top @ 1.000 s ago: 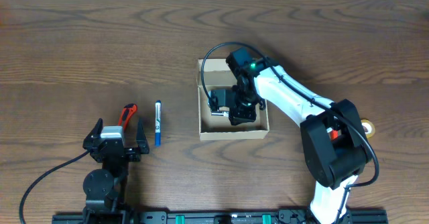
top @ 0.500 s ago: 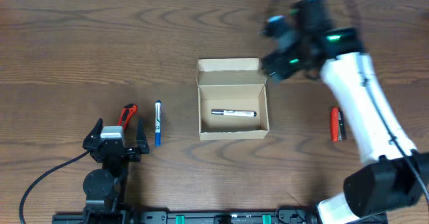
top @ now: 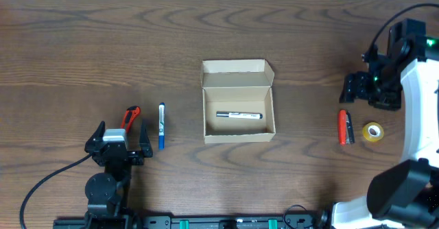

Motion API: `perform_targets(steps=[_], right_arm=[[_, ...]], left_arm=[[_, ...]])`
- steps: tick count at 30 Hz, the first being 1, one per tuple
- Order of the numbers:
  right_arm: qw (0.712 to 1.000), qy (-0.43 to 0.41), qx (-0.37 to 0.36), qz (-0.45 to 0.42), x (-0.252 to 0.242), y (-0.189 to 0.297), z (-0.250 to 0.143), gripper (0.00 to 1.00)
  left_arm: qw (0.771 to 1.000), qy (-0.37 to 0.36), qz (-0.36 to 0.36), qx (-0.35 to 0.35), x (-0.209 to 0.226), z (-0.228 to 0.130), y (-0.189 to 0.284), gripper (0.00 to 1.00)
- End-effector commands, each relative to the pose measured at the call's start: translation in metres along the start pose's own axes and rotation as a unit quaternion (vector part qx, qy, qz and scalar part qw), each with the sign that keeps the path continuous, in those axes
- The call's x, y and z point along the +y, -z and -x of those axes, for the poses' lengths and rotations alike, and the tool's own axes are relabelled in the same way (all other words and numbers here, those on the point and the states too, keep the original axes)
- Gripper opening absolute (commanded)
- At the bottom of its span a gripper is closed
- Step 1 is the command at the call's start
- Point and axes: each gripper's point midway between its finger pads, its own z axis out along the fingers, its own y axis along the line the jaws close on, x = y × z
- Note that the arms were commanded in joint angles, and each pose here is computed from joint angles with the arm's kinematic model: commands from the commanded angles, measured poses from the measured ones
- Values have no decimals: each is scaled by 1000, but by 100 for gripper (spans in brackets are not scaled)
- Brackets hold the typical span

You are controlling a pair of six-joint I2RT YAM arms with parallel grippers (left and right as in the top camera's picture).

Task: Pack container
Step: 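Move right gripper to the red stapler and grasp it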

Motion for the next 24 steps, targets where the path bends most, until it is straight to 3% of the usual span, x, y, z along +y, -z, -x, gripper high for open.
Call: perform_targets(steps=[1,9,18,24], right_arm=[[999,-40,1,-21,-16,-11,-16,83],[1000,18,-12,-16,-31,-72,-16,87],[996,58,-69,-7,-29,-82,12,91],[996,67,-50,10,-25,-98,12,89]], left_arm=[[1000,5,-2,21,-1,-19,-3,95],[1000,5,-2,21,-1,-18,-3,95],[1000,5,-2,21,-1,-18,-3,95],[1000,5,-2,21,-1,-19,-3,95]])
